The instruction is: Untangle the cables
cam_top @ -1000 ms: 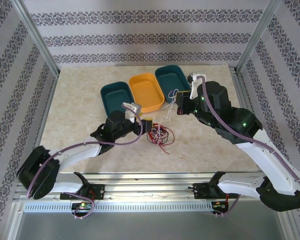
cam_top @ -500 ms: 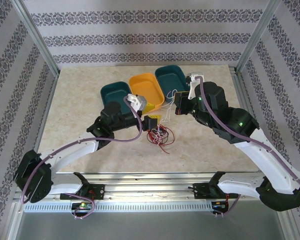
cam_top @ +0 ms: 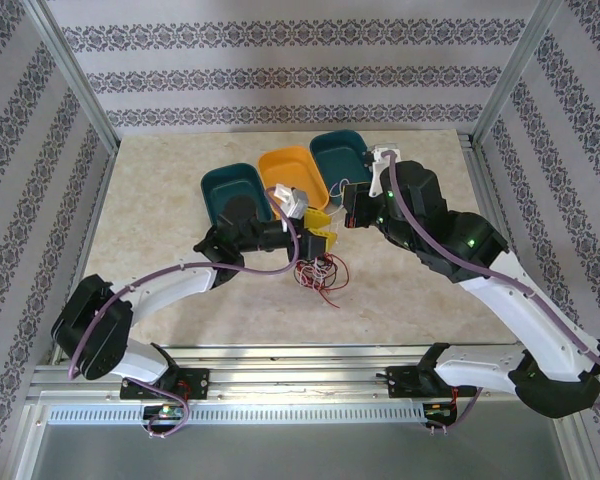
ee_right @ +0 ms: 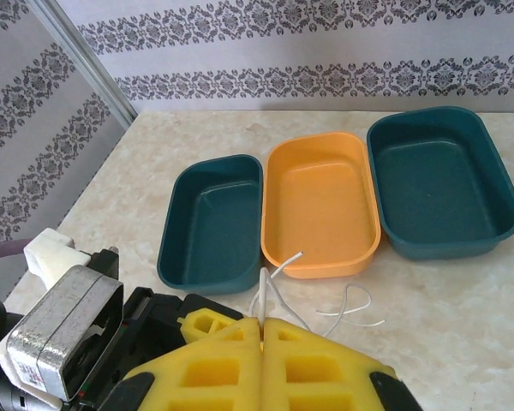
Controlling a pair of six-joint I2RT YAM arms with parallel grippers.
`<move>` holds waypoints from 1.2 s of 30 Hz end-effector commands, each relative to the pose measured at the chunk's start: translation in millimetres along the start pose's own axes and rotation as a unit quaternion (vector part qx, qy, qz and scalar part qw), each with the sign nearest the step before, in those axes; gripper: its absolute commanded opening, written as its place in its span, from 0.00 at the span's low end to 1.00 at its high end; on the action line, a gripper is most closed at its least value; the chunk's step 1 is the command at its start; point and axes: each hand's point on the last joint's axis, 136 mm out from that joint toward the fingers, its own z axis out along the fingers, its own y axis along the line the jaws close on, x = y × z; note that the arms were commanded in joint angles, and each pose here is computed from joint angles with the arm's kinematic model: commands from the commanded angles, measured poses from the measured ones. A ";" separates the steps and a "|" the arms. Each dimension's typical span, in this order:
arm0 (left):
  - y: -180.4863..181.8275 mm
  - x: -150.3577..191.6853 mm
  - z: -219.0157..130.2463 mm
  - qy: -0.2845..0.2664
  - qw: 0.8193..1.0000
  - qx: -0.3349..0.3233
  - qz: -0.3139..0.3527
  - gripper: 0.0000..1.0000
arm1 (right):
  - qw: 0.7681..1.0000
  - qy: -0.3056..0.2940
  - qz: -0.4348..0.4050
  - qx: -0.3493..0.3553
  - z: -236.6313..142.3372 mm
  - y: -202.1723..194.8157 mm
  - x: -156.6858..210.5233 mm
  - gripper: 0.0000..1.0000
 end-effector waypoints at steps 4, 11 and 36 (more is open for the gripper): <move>11.6 -3.8 11.0 -0.006 1.000 -0.021 -0.005 0.17 | 1.000 -0.017 0.013 -0.009 -2.6 3.9 -11.8 0.00; 25.7 9.6 -4.2 -0.001 0.997 -0.081 -0.001 0.00 | 0.999 -0.029 0.019 0.035 -9.9 -18.2 -10.2 0.00; 70.4 80.3 -58.2 0.037 0.971 -0.227 -0.058 0.00 | 0.981 -0.025 0.100 0.166 -14.7 -107.3 17.9 0.00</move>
